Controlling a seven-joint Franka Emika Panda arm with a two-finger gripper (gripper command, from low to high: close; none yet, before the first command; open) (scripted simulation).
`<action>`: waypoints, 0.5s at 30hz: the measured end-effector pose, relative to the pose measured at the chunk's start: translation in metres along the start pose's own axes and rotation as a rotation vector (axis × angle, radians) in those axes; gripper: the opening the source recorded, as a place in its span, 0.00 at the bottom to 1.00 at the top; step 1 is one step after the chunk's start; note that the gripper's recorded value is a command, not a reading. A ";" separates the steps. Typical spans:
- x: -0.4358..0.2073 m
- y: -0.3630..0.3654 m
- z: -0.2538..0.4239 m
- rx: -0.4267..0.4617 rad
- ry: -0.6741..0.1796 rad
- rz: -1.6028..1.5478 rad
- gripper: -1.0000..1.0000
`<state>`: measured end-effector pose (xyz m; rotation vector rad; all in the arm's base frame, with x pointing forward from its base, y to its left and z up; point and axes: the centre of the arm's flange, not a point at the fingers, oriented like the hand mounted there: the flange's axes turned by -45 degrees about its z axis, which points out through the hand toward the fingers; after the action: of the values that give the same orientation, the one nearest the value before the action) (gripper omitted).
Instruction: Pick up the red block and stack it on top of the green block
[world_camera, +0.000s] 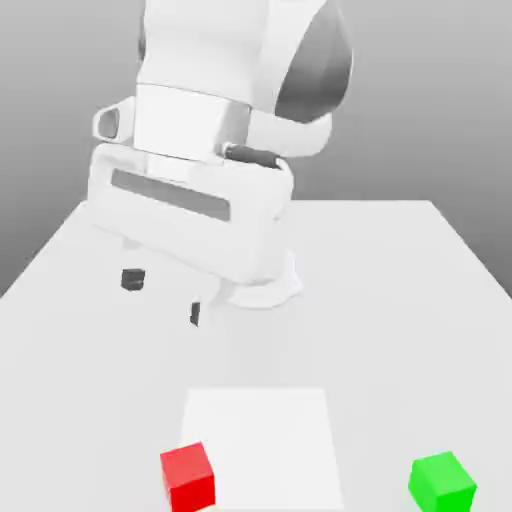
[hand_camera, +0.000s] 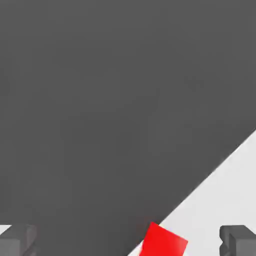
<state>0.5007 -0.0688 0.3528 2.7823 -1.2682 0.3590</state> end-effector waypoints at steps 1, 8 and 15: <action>-0.001 0.004 0.018 -0.012 -0.025 0.041 0.50; -0.035 0.024 0.127 -0.071 -0.208 0.296 0.50; -0.053 0.029 0.192 -0.077 -0.229 0.329 0.00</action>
<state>0.4810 -0.0784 0.1532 2.6064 -1.7559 0.0025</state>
